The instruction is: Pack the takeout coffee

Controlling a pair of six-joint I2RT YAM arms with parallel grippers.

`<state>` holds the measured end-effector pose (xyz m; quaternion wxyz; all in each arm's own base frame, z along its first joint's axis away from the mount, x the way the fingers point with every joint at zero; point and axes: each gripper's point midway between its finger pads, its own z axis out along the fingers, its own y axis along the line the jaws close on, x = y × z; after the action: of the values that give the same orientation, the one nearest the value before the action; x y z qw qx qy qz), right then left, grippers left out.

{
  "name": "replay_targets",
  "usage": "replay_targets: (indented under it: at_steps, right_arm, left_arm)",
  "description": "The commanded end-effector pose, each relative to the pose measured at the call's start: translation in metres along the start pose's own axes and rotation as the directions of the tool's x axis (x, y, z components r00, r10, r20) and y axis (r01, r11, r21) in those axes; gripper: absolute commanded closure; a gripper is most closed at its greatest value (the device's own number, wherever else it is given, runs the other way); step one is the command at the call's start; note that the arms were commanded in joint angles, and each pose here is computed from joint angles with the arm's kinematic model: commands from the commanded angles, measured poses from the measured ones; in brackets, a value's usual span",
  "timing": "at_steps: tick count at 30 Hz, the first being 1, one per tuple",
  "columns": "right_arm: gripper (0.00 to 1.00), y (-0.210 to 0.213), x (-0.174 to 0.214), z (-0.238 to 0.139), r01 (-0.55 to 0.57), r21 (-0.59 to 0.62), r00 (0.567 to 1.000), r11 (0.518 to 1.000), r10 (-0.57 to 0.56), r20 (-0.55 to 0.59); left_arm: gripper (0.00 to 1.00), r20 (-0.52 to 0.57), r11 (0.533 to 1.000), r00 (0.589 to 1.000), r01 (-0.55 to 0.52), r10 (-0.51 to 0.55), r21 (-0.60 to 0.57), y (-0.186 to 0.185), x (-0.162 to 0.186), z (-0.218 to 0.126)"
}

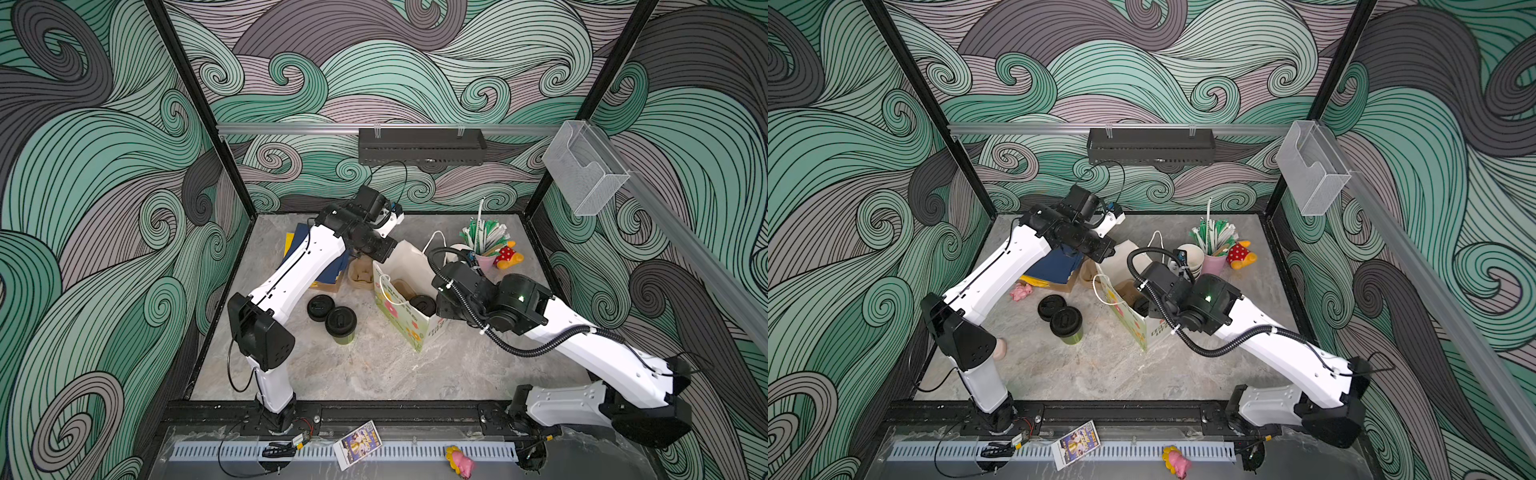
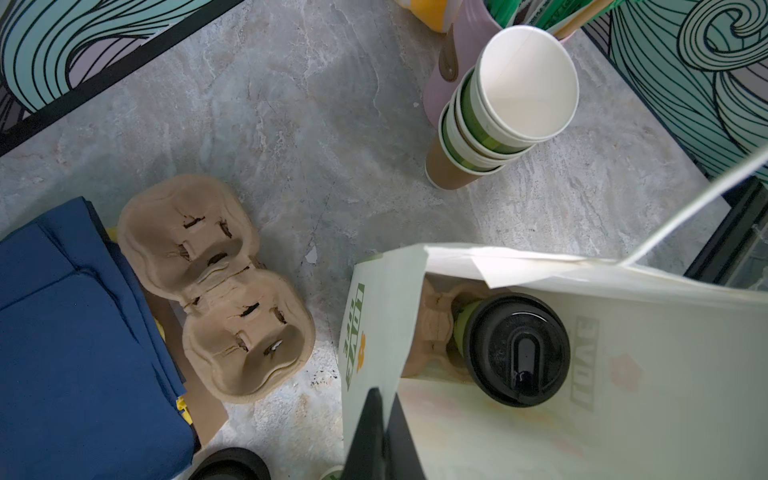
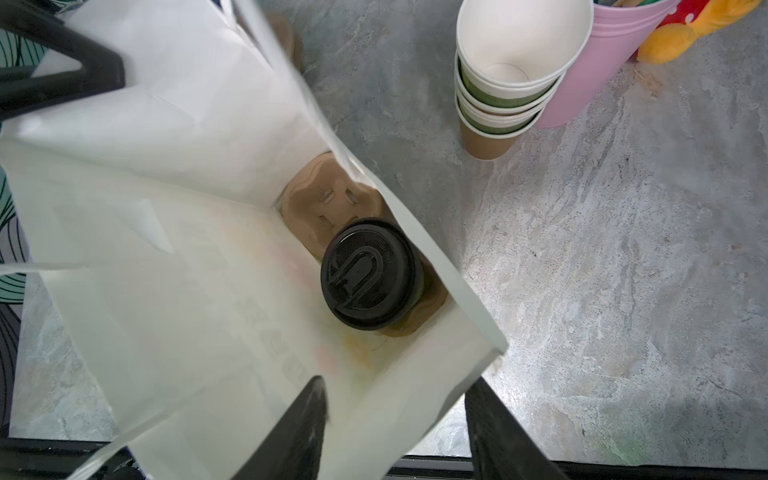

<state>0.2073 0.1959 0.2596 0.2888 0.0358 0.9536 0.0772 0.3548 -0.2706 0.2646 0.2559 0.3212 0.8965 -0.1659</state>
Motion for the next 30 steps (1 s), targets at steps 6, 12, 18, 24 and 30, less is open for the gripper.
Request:
replay_targets:
  at_steps: [6, 12, 18, 24, 30]
  right_arm:
    - [0.65, -0.012, -0.008, -0.006, -0.005, 0.052, 0.999, 0.999, 0.003, 0.042]
    - [0.74, -0.012, -0.012, -0.009, 0.005, 0.046, 0.999, 0.999, -0.007, 0.045]
    - [0.81, -0.011, -0.014, -0.008, 0.013, 0.042, 0.999, 0.999, -0.014, 0.031]
    - [0.82, -0.008, -0.017, -0.005, 0.022, 0.042, 1.0, 0.999, -0.023, 0.017]
    - [0.88, -0.005, -0.022, -0.002, 0.021, 0.045, 1.0, 0.999, -0.022, 0.013]
  left_arm:
    - [0.98, 0.124, 0.993, 0.986, 0.109, -0.112, 0.036, -0.007, -0.011, -0.027]
    - [0.84, 0.158, 0.988, 0.975, 0.15, -0.155, 0.043, -0.008, -0.007, -0.036]
    - [0.69, 0.16, 0.986, 0.973, 0.162, -0.168, 0.046, -0.009, 0.0, -0.04]
    - [0.65, 0.154, 0.985, 0.973, 0.166, -0.17, 0.037, -0.009, 0.008, -0.041]
    - [0.66, 0.156, 0.984, 0.972, 0.17, -0.176, 0.051, -0.011, 0.011, -0.041]
